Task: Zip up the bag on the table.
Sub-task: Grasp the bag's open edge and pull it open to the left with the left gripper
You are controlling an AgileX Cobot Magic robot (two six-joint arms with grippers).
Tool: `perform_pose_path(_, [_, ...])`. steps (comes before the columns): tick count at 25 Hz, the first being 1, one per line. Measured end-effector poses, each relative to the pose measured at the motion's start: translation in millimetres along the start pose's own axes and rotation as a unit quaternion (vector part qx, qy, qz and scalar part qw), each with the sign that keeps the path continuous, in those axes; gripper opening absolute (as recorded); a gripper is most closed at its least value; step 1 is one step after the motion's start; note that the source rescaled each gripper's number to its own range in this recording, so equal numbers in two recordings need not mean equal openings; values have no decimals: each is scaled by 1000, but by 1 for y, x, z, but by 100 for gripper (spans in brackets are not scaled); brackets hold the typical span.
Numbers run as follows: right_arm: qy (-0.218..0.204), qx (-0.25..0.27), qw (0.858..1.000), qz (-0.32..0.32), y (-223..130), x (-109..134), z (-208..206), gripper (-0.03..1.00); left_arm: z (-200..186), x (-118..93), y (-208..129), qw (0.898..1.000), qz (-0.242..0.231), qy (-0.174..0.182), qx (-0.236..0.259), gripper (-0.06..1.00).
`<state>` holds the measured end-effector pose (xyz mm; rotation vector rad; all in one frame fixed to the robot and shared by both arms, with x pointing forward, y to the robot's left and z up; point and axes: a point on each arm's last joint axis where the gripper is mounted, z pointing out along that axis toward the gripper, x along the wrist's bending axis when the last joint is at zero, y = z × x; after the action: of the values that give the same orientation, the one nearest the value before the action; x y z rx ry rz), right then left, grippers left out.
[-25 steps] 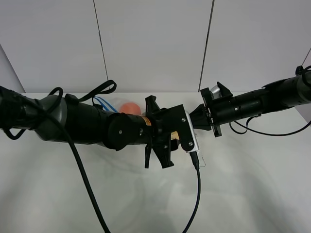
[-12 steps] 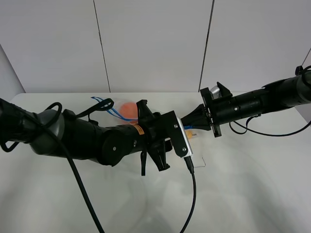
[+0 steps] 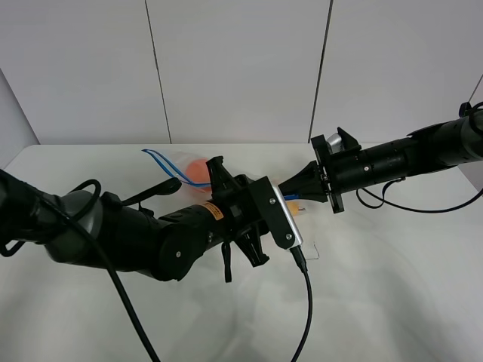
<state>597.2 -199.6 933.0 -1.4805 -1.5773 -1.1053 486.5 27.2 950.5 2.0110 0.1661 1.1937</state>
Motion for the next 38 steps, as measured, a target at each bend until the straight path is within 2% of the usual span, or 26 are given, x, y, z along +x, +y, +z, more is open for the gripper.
perform_pose_path(6, [0, 0, 1000, 0, 0, 0, 0, 0, 1, -2, -3, 1000, 1, 10, -1, 62])
perform_pose_path(11, [0, 0, 1000, 0, 0, 0, 0, 0, 1, 0, -2, 1000, 0, 16, -4, 52])
perform_pose_path(15, [0, 0, 1000, 0, 0, 0, 0, 0, 1, 0, -2, 1000, 0, 16, -4, 48])
perform_pose_path(20, [0, 0, 1000, 0, 0, 0, 0, 0, 1, -1, -2, 1000, 4, 15, -7, 36])
perform_pose_path(30, [0, 0, 1000, 0, 0, 0, 0, 0, 1, -2, 0, 1000, 18, 8, -18, 28])
perform_pose_path(33, [1, -1, 1000, 0, 0, 0, 0, 0, 1, -2, 0, 1000, 18, 8, -18, 22])
perform_pose_path(36, [1, -1, 1000, 1, 0, 0, 0, 0, 1, -2, 0, 1000, 19, 7, -19, 3])
perform_pose_path(38, [1, -1, 1000, 1, 0, 0, 0, 0, 1, -2, 0, 1000, 19, 7, -18, 0])
